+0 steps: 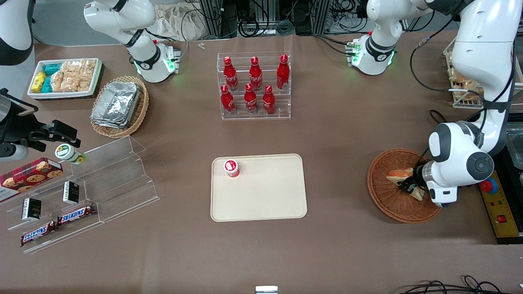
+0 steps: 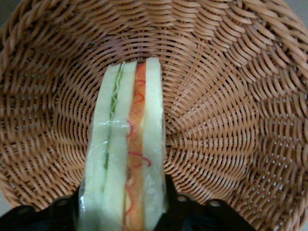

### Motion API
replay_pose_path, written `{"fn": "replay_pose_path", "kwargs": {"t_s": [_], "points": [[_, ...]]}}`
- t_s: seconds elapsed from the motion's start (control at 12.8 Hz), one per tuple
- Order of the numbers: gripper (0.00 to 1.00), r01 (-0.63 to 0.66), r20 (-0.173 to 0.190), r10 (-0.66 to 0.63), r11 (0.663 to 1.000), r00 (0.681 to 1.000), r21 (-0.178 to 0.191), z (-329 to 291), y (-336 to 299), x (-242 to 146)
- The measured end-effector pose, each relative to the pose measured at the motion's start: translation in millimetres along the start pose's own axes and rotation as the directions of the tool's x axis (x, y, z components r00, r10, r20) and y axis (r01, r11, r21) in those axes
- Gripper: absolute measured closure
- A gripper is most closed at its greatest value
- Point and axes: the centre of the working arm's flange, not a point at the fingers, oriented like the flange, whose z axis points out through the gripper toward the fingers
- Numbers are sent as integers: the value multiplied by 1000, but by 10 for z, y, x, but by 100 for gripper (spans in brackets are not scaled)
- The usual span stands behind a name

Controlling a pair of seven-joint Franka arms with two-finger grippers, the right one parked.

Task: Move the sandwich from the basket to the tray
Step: 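Close the left gripper on the wrapped sandwich's edge, then lift the sandwich up out of the basket with the left gripper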

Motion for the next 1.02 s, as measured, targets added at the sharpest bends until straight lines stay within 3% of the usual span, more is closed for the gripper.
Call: {"fn": "replay_pose_path", "kwargs": {"t_s": [0.16, 0.47, 0.63, 0.78, 1.02], "points": [[59, 21, -7, -21, 1000, 1000, -8, -34, 25, 8], [65, 31, -28, -31, 999, 999, -27, -323, 100, 61], [68, 33, -17, -33, 999, 999, -3, -818, 132, 97], [79, 35, -14, -35, 999, 999, 9, -1516, 151, 112], [79, -36, -5, 36, 999, 999, 23, -2417, 107, -48]]}}
